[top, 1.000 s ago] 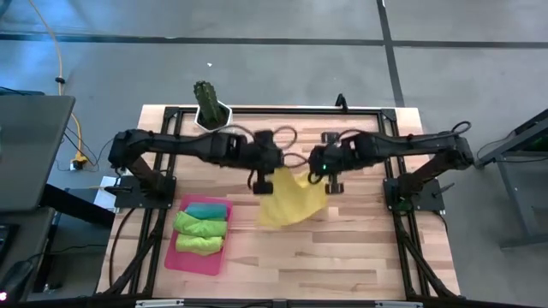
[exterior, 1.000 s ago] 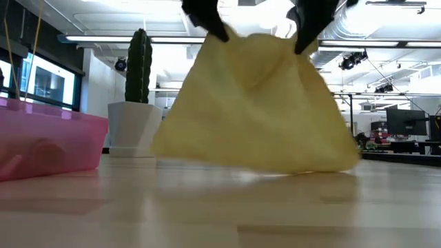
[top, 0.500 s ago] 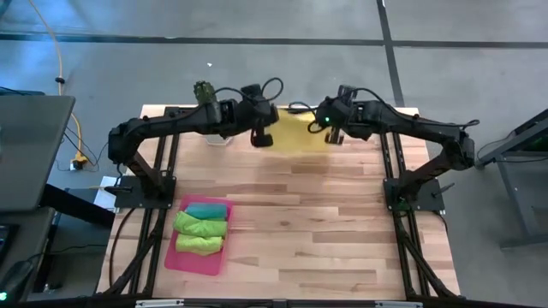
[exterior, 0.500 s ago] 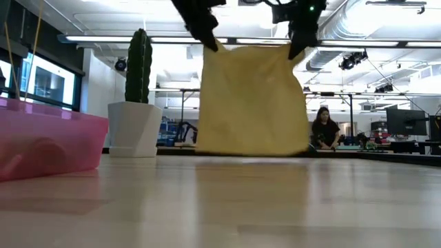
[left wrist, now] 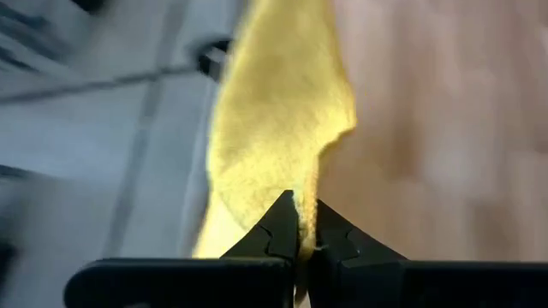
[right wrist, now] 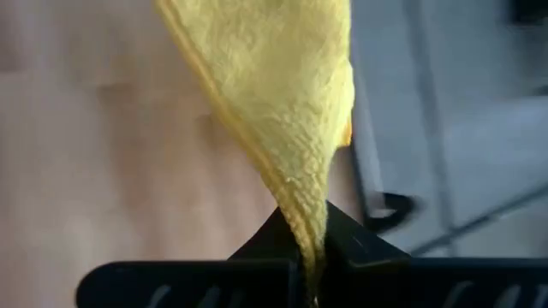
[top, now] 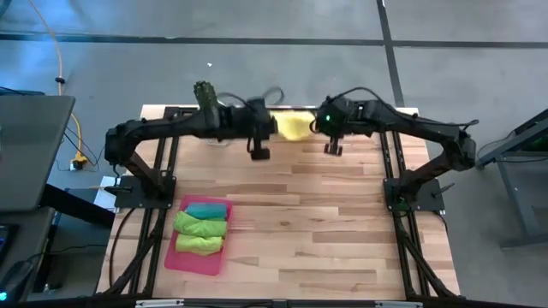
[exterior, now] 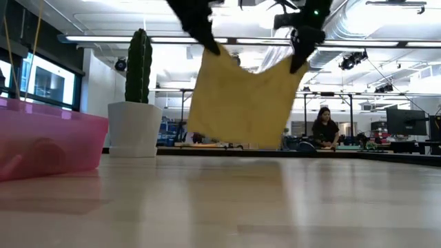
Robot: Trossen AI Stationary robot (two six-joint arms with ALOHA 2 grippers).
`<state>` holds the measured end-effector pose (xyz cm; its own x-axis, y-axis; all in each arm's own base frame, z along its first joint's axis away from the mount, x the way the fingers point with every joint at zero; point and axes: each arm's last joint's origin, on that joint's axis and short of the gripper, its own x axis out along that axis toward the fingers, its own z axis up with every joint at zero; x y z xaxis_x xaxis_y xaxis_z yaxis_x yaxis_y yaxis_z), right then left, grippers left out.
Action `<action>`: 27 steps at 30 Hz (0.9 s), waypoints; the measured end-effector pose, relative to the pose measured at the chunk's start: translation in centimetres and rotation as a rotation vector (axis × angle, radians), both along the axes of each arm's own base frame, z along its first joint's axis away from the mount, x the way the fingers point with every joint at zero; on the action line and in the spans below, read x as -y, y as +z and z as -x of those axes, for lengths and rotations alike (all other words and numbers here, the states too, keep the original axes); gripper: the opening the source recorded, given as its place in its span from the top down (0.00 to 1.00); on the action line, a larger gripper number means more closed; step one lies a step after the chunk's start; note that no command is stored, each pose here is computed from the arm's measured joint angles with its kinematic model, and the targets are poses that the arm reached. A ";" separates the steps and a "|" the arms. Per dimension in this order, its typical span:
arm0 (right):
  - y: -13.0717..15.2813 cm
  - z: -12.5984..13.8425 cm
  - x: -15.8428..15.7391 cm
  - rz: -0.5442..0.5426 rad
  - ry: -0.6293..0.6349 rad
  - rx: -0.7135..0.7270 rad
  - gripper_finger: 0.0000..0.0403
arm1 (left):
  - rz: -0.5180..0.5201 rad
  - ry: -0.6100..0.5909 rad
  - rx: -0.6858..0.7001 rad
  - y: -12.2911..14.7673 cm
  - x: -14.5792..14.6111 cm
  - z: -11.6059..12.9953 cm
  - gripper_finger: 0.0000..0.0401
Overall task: Roll microfiber towels into tight, uniform cylinder then place into a basket
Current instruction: Roll the yellow towel
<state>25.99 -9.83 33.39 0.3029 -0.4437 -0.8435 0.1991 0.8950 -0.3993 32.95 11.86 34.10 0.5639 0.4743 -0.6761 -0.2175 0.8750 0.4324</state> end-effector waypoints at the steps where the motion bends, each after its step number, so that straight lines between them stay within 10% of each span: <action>1: -0.7 0.0 -0.5 -0.033 0.014 -0.011 1.00 | 0.036 -0.015 -0.021 -1.1 0.6 -0.2 1.00; 13: -11.3 0.4 -8.3 -0.201 0.121 -0.134 1.00 | 0.190 -0.158 -0.075 -9.1 8.5 -1.0 1.00; 27: -12.1 0.4 -15.1 -0.270 0.166 -0.008 1.00 | 0.335 -0.103 -0.011 -11.7 13.6 -0.6 1.00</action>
<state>25.62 5.28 21.27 0.3451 -0.1481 -0.9268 0.0387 0.9889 -0.1436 33.54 -1.73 22.39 0.5894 0.1660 -0.7906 -0.1178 0.9859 0.1192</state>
